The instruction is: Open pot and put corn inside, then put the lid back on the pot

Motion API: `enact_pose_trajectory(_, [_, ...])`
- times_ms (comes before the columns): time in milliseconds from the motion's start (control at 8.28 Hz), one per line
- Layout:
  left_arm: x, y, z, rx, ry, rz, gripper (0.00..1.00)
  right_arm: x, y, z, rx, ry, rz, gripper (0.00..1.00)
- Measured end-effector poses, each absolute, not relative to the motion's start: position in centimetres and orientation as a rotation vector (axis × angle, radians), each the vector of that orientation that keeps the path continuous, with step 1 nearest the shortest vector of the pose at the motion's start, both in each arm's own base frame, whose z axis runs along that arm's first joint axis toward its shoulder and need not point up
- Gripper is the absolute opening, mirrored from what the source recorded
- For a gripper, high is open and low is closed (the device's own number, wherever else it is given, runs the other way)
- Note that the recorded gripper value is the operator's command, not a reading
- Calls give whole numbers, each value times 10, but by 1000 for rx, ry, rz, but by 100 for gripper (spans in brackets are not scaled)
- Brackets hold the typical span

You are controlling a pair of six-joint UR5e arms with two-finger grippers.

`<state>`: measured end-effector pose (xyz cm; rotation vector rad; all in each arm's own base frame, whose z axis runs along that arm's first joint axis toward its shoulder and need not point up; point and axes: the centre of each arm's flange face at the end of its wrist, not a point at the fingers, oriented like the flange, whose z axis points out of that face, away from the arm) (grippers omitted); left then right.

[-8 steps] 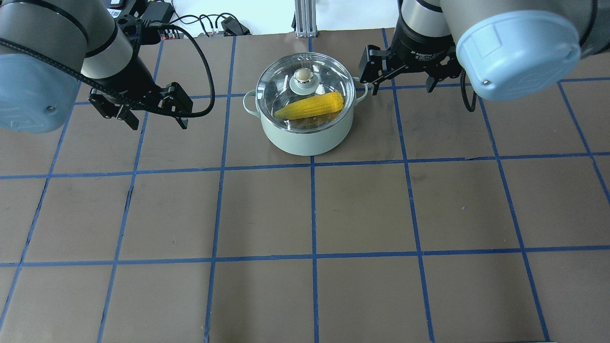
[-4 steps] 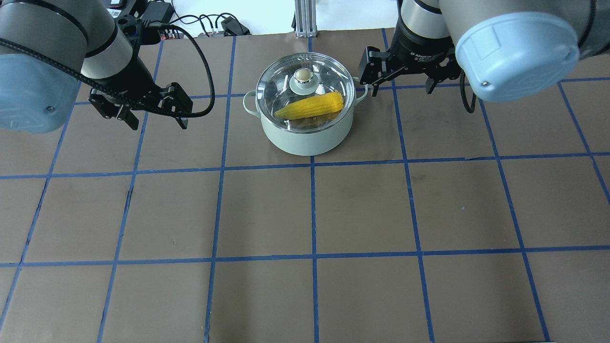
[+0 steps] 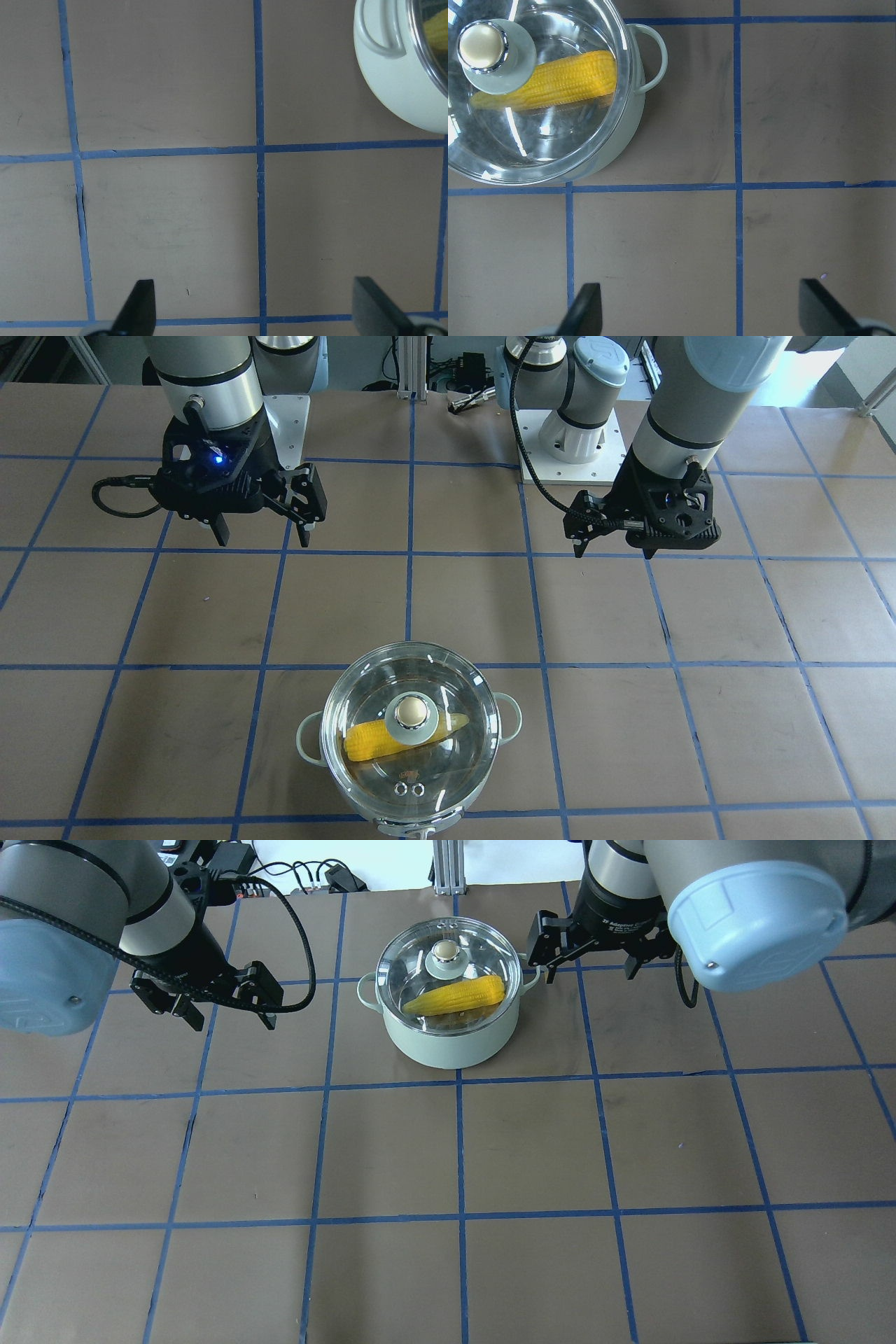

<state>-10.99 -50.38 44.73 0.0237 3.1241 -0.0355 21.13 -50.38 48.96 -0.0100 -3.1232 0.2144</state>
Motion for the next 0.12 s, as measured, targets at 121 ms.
enact_pose_trajectory(121, [-110, -504, 447, 23, 3124, -36, 100, 212, -504, 490, -10, -3124, 218, 100])
